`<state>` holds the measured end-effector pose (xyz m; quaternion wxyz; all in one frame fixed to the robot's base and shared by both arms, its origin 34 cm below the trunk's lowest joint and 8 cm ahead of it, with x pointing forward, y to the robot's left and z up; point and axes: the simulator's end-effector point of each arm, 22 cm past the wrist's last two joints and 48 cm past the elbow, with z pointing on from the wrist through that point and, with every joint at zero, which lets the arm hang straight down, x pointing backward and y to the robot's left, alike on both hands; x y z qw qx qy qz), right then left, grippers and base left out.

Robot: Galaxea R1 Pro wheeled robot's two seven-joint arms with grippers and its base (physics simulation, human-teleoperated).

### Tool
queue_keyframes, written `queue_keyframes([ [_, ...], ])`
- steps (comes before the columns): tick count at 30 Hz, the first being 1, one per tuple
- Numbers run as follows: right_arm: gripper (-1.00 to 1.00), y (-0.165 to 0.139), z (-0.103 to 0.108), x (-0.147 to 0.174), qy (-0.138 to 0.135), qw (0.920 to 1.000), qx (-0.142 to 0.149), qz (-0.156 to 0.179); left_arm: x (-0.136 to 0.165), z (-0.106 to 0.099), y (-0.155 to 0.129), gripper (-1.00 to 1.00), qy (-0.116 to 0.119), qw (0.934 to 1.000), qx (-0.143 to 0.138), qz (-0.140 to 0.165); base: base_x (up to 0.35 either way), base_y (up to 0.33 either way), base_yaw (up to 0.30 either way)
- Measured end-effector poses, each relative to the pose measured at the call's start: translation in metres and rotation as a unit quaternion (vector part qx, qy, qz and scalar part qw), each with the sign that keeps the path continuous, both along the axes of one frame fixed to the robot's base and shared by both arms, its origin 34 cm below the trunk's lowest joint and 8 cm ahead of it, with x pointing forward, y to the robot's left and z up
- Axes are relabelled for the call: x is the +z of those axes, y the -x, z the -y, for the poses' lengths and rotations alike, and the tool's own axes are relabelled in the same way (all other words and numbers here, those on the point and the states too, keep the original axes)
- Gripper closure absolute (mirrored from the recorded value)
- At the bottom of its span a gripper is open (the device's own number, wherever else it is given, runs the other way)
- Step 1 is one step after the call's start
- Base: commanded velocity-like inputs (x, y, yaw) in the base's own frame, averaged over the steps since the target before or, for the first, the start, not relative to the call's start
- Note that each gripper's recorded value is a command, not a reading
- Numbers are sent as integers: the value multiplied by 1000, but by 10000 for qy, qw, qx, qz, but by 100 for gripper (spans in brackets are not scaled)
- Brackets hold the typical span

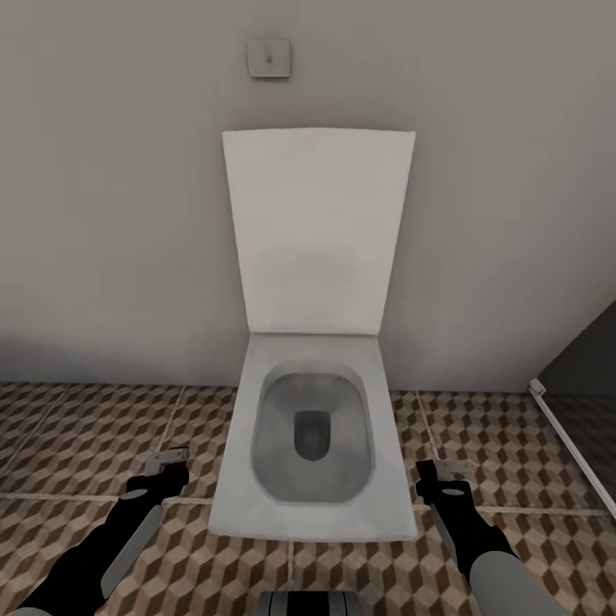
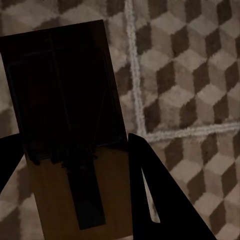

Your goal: Take the four mousetraps from the cabinet in the bathroom and place them on the bathroom floor. Make sure all four end up on the same floor surface, and ensure that at least two of them are either under or directly next to the same bathroom sink.

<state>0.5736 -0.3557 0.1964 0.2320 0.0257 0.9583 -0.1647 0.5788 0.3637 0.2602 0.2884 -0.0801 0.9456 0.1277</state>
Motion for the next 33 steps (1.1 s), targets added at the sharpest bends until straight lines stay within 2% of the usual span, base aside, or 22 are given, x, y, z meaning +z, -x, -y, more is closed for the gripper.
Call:
queue_keyframes([
  [6,100,1,0,0,-1,10000,-3,-23,0,-1,0,100,1,10000,17,7,34,-1,0],
  [16,100,1,-1,0,3,10000,14,-26,0,-2,0,100,11,10000,49,28,224,0,0],
  [33,100,0,-1,0,-7,10000,49,-25,0,-3,-1,100,5,10000,49,32,16,0,0],
])
